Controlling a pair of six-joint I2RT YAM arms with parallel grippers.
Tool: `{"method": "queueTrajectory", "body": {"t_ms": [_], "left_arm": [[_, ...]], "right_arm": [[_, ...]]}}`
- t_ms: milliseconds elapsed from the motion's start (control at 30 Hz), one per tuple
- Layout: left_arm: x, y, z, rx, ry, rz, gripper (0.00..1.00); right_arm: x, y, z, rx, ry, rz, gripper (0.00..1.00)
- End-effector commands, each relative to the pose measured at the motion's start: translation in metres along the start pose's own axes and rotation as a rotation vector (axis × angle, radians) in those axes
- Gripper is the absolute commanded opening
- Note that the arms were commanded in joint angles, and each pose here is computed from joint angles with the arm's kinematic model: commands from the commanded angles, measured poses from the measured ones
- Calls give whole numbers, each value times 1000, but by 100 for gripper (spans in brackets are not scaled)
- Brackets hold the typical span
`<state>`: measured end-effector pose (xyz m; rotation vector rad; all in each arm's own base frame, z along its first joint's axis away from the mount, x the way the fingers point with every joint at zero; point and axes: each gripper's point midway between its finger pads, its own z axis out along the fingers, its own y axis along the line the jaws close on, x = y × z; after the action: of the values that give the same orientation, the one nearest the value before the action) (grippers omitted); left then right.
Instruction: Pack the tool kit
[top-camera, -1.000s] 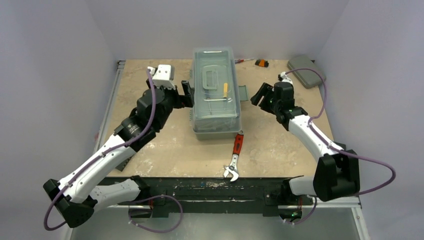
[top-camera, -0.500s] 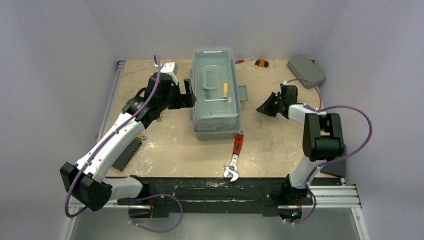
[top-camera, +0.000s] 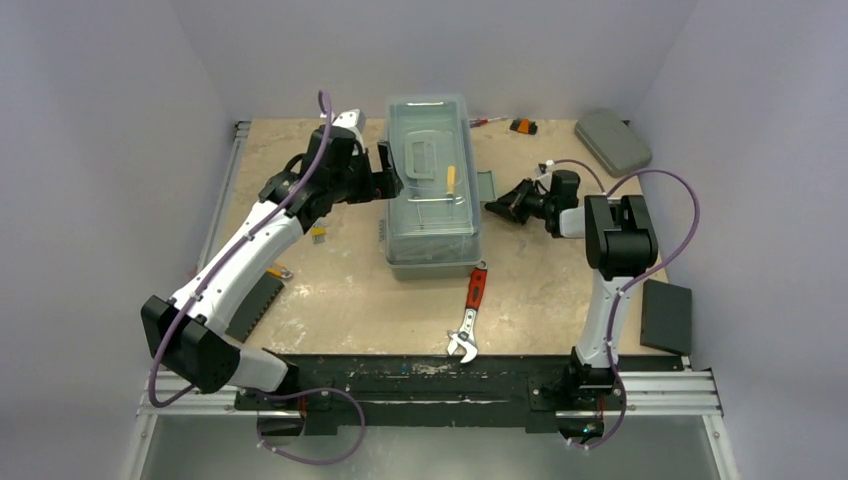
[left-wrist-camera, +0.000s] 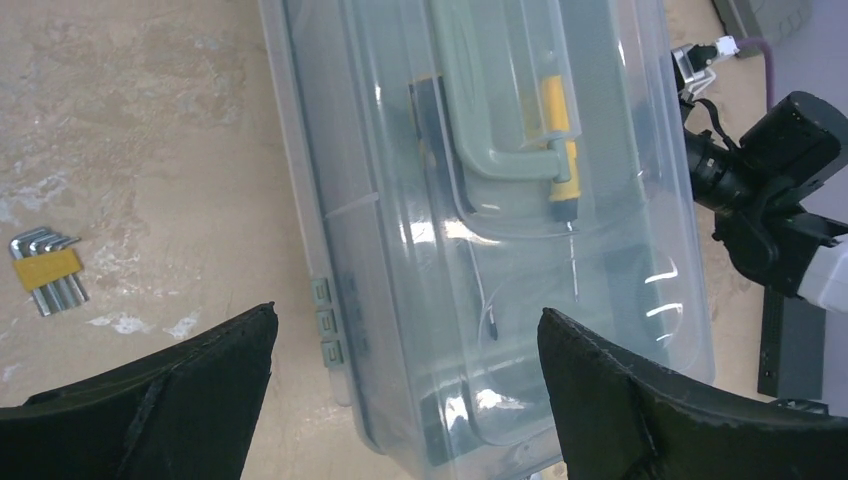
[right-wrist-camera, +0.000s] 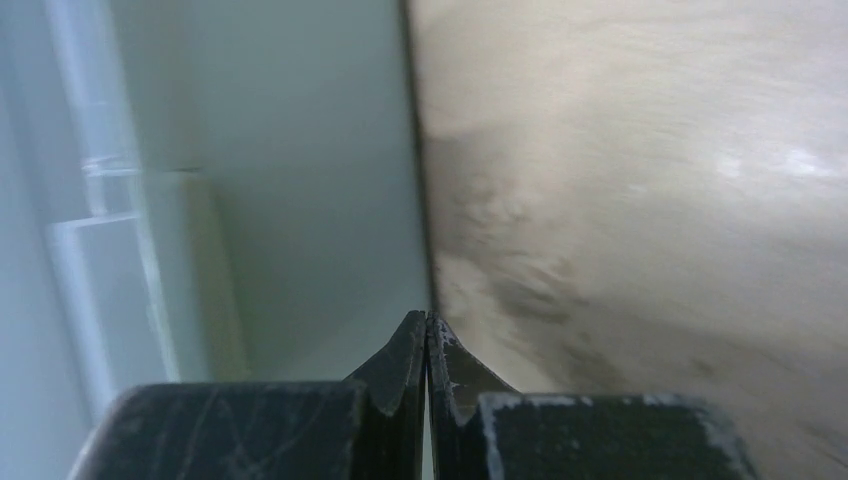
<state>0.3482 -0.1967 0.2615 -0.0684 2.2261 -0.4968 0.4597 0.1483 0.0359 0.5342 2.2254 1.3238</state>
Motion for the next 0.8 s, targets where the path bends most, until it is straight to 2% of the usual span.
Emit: {"method": "queueTrajectory", "body": {"t_ms": [0, 200, 300, 567, 767], "left_arm": [[-27, -23, 1, 75, -34, -35, 99], [-36, -31, 28, 60, 32, -36, 99], [-35, -29, 46, 43, 73, -37, 99], [-18, -13, 88, -4, 163, -48, 99], [-4, -12, 106, 4, 217, -43, 99]], "right_arm": [[6, 86, -13, -370, 75, -78, 0], [25, 143, -34, -626, 176, -55, 0], [35, 156, -39, -712, 226, -63, 0], [40, 161, -41, -694, 230, -79, 0], [36, 137, -9, -479, 198, -114, 0]]}}
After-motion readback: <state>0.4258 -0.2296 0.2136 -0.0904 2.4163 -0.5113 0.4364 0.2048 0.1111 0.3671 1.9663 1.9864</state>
